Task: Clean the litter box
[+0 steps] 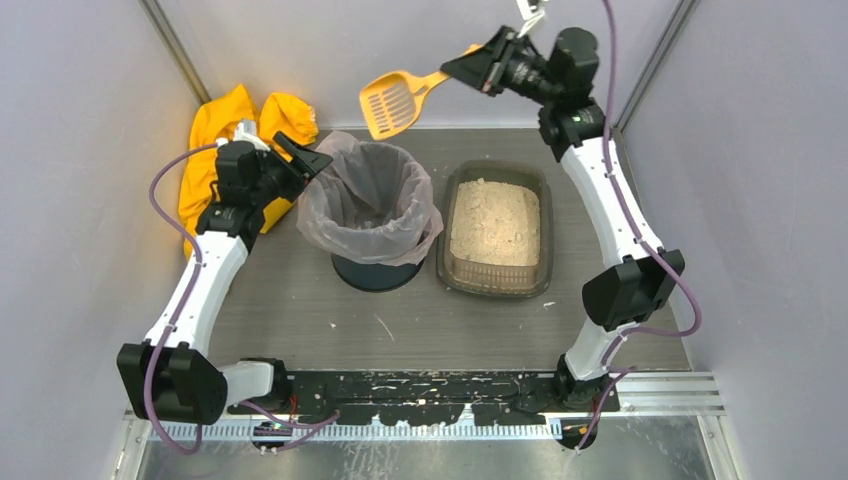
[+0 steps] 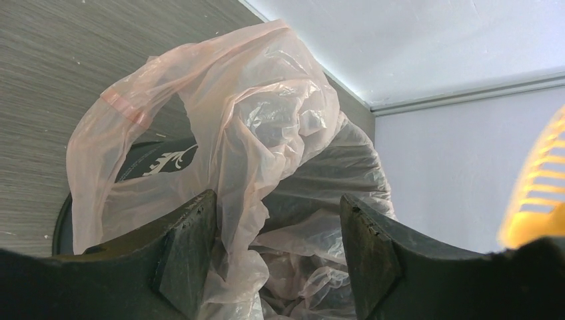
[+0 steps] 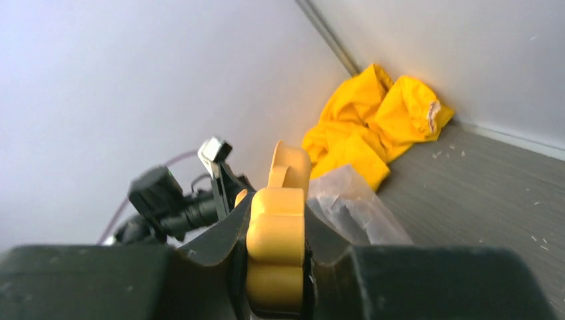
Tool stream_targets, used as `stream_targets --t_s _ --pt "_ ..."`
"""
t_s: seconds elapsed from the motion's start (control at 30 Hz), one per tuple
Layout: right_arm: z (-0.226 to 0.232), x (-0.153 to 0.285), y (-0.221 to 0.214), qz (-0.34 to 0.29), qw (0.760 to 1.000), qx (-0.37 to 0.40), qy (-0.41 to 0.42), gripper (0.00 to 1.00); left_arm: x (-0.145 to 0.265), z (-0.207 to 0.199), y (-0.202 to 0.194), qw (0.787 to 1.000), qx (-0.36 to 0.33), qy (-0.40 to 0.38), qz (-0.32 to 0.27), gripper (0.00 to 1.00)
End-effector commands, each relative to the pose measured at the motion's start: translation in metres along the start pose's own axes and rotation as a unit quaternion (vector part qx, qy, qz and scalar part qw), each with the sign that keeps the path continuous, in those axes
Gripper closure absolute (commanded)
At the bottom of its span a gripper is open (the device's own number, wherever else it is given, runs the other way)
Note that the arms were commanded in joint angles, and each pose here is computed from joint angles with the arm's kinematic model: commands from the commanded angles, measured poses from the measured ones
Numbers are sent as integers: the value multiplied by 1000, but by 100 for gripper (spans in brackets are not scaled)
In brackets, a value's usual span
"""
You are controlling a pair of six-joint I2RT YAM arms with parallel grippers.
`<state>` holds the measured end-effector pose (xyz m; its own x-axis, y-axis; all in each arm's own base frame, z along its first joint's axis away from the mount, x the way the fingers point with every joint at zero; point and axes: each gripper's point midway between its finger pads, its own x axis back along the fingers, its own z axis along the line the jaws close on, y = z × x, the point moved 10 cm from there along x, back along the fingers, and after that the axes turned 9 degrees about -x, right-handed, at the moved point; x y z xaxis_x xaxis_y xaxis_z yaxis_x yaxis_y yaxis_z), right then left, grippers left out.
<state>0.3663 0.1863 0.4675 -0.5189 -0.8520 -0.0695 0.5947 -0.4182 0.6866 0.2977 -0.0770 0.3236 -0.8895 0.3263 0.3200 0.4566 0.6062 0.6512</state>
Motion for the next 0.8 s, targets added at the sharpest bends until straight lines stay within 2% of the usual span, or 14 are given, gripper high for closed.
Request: stream_targets --t_s 0.0,0.1,0.17,0.3,0.4,0.5,0.53,0.77 --pt "32 47 49 -92 991 -7 99 99 20 -29 22 996 -58 -54 -43 33" --pt "23 64 55 -90 991 -27 100 99 27 -53 44 990 -106 -80 -42 30" --pt "21 68 49 -73 993 -29 93 99 36 -80 64 981 -131 -131 -49 28" --pt "26 72 34 -41 993 -38 105 99 38 -121 82 958 -144 -248 -30 24" --pt "33 76 25 -25 992 -38 119 99 32 -136 86 940 -145 -309 -18 20" --pt "43 82 22 -23 992 -30 124 99 24 -143 81 929 -133 -344 3 4" --pt "46 83 21 -23 991 -27 126 99 21 -145 77 929 -130 -348 11 1" --pt "61 88 25 -30 989 -11 144 99 16 -148 50 924 -84 -371 43 2"
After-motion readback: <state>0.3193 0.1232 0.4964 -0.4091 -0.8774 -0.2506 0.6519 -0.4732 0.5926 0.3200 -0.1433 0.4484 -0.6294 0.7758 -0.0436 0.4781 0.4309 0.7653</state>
